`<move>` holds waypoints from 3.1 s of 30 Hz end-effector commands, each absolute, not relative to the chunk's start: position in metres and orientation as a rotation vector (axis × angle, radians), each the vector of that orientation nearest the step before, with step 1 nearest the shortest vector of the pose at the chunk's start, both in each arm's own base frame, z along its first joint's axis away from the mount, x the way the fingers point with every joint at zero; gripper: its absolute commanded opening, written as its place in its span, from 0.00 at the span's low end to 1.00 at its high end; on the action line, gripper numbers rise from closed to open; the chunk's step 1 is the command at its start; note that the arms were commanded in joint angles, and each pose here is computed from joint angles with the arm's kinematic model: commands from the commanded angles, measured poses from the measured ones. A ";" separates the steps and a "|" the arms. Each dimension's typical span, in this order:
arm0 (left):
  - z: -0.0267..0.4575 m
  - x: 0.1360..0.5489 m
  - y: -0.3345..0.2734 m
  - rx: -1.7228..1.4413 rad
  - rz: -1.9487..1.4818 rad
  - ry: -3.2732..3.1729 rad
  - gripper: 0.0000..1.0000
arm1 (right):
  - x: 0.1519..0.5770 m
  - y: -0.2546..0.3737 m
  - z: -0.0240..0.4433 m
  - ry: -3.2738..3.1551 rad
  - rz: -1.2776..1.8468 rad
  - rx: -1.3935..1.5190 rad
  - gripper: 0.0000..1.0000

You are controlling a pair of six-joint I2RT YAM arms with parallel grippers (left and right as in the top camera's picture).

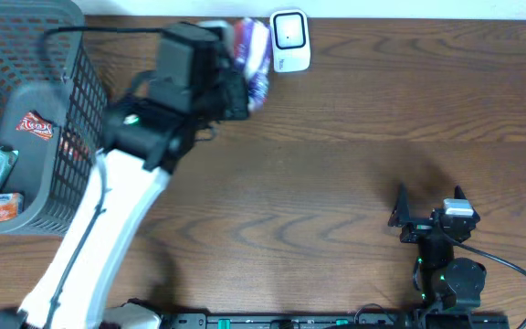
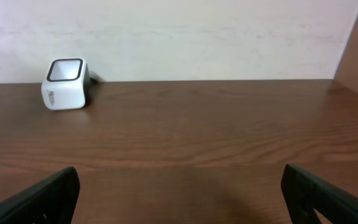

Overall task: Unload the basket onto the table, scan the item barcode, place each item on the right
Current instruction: 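Lift the pack out and carry it to the white scanner, then release the pack on the table beside the scanner, then move the left gripper back into the basket toward the red snack bar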

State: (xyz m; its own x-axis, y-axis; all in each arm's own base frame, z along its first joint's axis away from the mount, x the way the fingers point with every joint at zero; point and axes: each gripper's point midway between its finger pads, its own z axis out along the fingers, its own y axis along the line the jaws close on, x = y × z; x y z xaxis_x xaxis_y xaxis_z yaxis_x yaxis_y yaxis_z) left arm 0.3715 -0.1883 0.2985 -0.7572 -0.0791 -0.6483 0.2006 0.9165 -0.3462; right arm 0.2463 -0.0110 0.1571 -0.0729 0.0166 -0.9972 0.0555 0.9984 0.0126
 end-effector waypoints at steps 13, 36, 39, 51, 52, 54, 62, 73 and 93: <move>0.126 0.402 -0.269 -0.153 -0.288 2.661 0.07 | 0.246 -0.009 0.157 1.643 -0.017 0.056 0.99; 0.246 0.414 -0.280 0.016 -0.477 2.346 0.72 | 0.246 -0.009 0.157 1.643 -0.017 0.056 0.99; 0.296 0.406 -0.249 0.046 -0.465 2.248 0.77 | 0.246 -0.009 0.157 1.643 -0.017 0.056 0.99; 0.328 0.382 -0.047 -0.299 0.146 2.231 0.84 | 0.246 -0.009 0.157 1.643 -0.017 0.056 0.99; 0.326 0.382 -0.033 -0.334 0.173 2.235 0.85 | 0.246 -0.009 0.157 1.643 -0.017 0.056 0.99; 0.323 0.379 -0.006 -0.410 0.207 2.245 0.85 | 0.246 -0.009 0.157 1.643 -0.017 0.056 0.99; 0.347 0.374 0.023 -0.503 0.187 2.153 0.86 | 0.246 -0.009 0.157 1.643 -0.017 0.056 0.99; 0.383 0.365 0.091 -0.684 0.257 1.965 0.86 | 0.246 -0.009 0.157 1.643 -0.017 0.056 0.99; 0.314 0.303 0.233 -1.132 0.584 2.008 0.86 | 0.246 -0.009 0.157 1.643 -0.017 0.056 0.99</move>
